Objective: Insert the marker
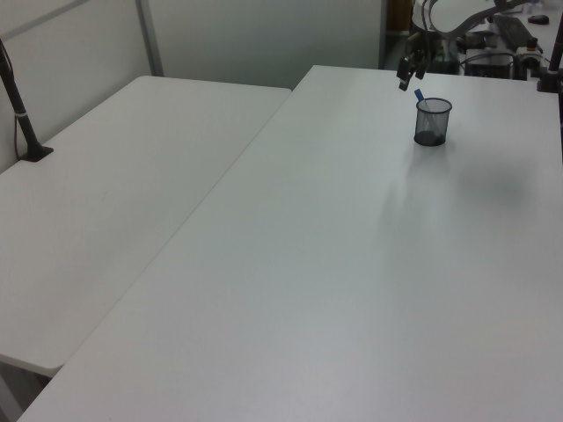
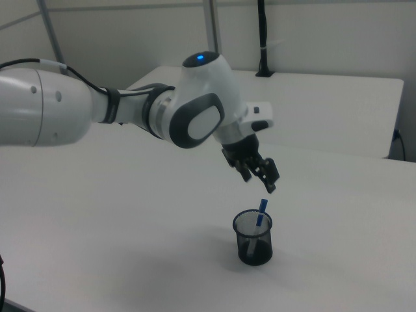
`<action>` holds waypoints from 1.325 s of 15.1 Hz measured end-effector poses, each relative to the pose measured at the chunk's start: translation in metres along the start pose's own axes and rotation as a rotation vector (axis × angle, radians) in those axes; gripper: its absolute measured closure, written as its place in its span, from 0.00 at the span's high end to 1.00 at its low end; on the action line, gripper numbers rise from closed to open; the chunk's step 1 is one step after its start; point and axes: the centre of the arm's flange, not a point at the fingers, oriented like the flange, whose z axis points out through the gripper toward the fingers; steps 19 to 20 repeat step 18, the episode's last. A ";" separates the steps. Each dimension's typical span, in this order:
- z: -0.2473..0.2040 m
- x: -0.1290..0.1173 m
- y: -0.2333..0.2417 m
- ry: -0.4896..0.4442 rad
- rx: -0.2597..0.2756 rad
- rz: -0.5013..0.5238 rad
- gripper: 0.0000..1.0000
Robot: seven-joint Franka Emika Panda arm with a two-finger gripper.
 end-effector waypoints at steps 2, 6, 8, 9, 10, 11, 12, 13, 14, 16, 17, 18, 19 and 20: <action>-0.015 0.003 -0.032 0.017 0.027 -0.036 1.00; -0.061 -0.009 -0.106 -0.062 0.075 -0.144 1.00; -0.103 -0.020 -0.148 -0.103 0.096 -0.215 1.00; -0.119 -0.026 -0.161 -0.132 0.100 -0.242 1.00; -0.135 -0.031 -0.172 -0.165 0.102 -0.265 1.00; -0.151 -0.036 -0.182 -0.196 0.103 -0.288 1.00; -0.167 -0.041 -0.193 -0.218 0.104 -0.312 1.00; -0.180 -0.046 -0.205 -0.227 0.107 -0.335 1.00; -0.191 -0.050 -0.213 -0.224 0.109 -0.340 1.00; -0.206 -0.056 -0.218 -0.216 0.112 -0.319 1.00; -0.208 -0.056 -0.216 -0.215 0.111 -0.314 1.00; -0.206 -0.056 -0.214 -0.220 0.110 -0.310 1.00; -0.206 -0.056 -0.214 -0.220 0.110 -0.310 1.00; -0.206 -0.056 -0.214 -0.220 0.110 -0.310 1.00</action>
